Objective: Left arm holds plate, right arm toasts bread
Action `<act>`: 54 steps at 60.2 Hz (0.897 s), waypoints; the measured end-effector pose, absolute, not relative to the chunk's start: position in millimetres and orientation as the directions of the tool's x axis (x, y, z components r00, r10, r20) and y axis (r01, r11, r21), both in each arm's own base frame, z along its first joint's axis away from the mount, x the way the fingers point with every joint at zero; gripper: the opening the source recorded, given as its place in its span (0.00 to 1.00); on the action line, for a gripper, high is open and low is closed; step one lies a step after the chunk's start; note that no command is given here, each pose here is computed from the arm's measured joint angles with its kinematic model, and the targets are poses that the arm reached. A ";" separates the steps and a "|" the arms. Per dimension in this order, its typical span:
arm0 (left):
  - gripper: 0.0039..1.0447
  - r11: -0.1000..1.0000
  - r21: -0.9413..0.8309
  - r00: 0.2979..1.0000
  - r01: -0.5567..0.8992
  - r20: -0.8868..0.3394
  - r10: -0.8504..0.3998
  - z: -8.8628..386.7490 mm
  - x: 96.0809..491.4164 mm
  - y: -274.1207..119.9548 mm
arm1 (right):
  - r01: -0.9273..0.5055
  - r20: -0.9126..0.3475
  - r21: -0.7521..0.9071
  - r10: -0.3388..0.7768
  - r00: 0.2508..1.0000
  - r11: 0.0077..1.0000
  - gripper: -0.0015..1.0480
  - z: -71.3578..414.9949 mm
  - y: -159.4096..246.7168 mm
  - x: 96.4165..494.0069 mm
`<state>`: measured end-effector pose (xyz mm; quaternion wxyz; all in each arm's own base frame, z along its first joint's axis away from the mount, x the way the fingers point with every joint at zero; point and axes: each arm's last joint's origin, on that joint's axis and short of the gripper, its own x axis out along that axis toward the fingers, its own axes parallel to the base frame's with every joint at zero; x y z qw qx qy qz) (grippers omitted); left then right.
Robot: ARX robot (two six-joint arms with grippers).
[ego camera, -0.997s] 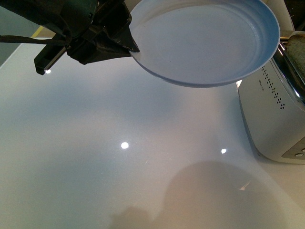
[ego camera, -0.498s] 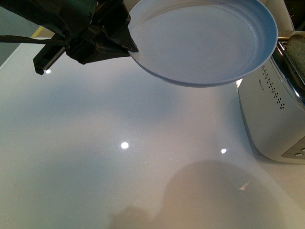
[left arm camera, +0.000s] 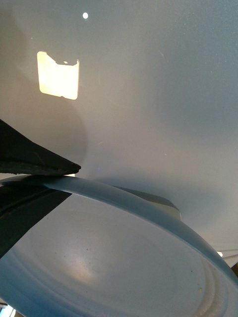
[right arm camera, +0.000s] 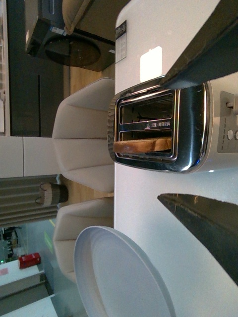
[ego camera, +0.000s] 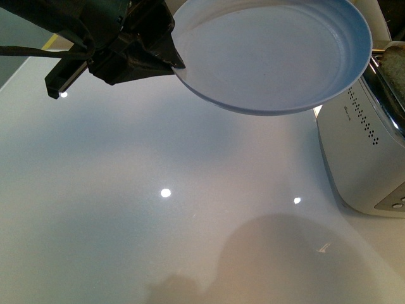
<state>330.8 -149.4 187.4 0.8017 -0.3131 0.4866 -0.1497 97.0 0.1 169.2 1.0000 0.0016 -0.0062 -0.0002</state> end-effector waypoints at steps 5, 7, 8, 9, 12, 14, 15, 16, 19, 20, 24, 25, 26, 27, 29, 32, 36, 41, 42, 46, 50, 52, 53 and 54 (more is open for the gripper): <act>0.03 0.792 -0.598 0.517 -0.124 -0.720 -0.463 186.6 329.7 -149.6 | 0.000 0.012 0.003 0.000 1.000 1.000 0.88 169.2 0.1 97.0; 0.03 0.809 -0.567 0.543 -0.157 -0.734 -0.409 186.0 329.1 -150.0 | 0.000 0.012 0.004 0.000 1.000 1.000 0.92 169.2 0.1 97.0; 0.03 0.812 -0.560 0.548 -0.164 -0.736 -0.397 185.9 328.9 -150.2 | 0.000 0.012 0.003 0.000 1.000 1.000 0.93 169.2 0.1 97.0; 0.03 0.815 -0.553 0.553 -0.174 -0.740 -0.384 185.6 328.8 -150.2 | 0.000 0.012 0.003 0.000 1.000 1.000 0.93 169.2 0.1 97.0; 0.03 0.811 -0.555 0.551 -0.184 -0.742 -0.383 185.5 328.6 -150.2 | 0.000 0.013 0.003 0.000 1.000 1.000 0.91 169.2 0.1 97.0; 0.03 0.810 -0.556 0.548 -0.187 -0.743 -0.384 186.6 328.5 -150.2 | 0.000 0.013 0.003 0.000 1.000 1.000 0.91 169.2 0.1 97.0; 0.03 0.810 -0.556 0.547 -0.187 -0.744 -0.385 186.8 328.4 -150.2 | 0.000 0.013 0.003 0.000 1.000 1.000 0.91 169.2 0.1 97.0; 0.03 0.809 -0.558 0.543 -0.186 -0.744 -0.388 187.6 328.5 -150.3 | 0.000 0.013 0.003 0.000 1.000 1.000 0.91 169.2 0.1 97.0; 0.03 0.803 -0.567 0.531 -0.183 -0.744 -0.405 189.5 329.2 -148.5 | 0.000 0.013 0.003 0.000 1.000 1.000 0.91 169.2 0.1 97.0; 0.03 0.801 -0.570 0.528 -0.181 -0.744 -0.409 190.3 329.9 -147.0 | 0.000 0.014 0.003 0.000 1.000 1.000 0.91 169.3 0.1 97.0; 0.03 0.794 -0.582 0.527 -0.178 -0.737 -0.422 192.6 334.7 -138.3 | 0.000 0.014 0.003 0.000 1.000 1.000 0.91 169.3 0.1 97.0; 0.03 0.794 -0.583 0.531 -0.174 -0.734 -0.423 193.4 337.1 -133.7 | 0.000 0.013 0.003 0.000 1.000 1.000 0.91 169.2 0.1 97.0; 0.03 0.792 -0.584 0.535 -0.177 -0.733 -0.421 194.1 338.6 -131.1 | 0.000 0.014 0.003 0.000 1.000 1.000 0.91 169.3 0.1 97.0; 0.03 0.792 -0.584 0.540 -0.176 -0.730 -0.418 194.5 341.6 -125.6 | 0.000 0.014 0.003 0.000 1.000 1.000 0.91 169.3 0.1 97.0; 0.03 0.788 -0.589 0.550 -0.181 -0.725 -0.415 195.2 347.3 -115.5 | 0.001 0.014 0.003 -0.001 1.000 1.000 0.91 169.3 0.1 97.0; 0.03 0.785 -0.590 0.568 -0.189 -0.718 -0.403 193.9 358.7 -96.6 | 0.001 0.013 0.003 -0.001 1.000 1.000 0.91 169.2 0.1 97.0; 0.03 0.785 -0.587 0.586 -0.198 -0.713 -0.385 186.8 372.9 -71.3 | 0.000 0.014 0.003 0.000 1.000 1.000 0.91 169.3 0.1 96.9; 0.03 0.787 -0.576 0.590 -0.220 -0.722 -0.363 168.0 389.0 -37.7 | 0.000 0.014 0.003 0.000 1.000 1.000 0.91 169.3 0.1 96.9; 0.03 0.786 -0.575 0.586 -0.229 -0.726 -0.360 161.8 392.2 -29.7 | 0.000 0.014 0.003 0.000 1.000 1.000 0.91 169.3 0.1 96.9; 0.03 0.788 -0.563 0.565 -0.250 -0.745 -0.354 138.2 399.5 -5.2 | 0.000 0.014 0.003 0.000 1.000 1.000 0.91 169.3 0.1 96.9; 0.03 0.797 -0.543 0.526 -0.264 -0.774 -0.353 107.3 404.9 17.2 | 0.000 0.014 0.003 0.000 1.000 1.000 0.91 169.3 0.1 96.9; 0.03 0.802 -0.533 0.514 -0.270 -0.784 -0.348 97.6 406.4 23.4 | 0.000 0.014 0.003 0.000 1.000 1.000 0.91 169.3 0.1 96.9; 0.03 0.802 -0.529 0.507 -0.276 -0.790 -0.347 90.8 407.3 27.3 | 0.000 0.014 0.003 0.000 1.000 1.000 0.91 169.3 0.1 96.9; 0.03 0.806 -0.526 0.500 -0.274 -0.793 -0.348 84.2 408.2 31.0 | 0.000 0.014 0.003 0.000 1.000 1.000 0.91 169.3 0.1 96.9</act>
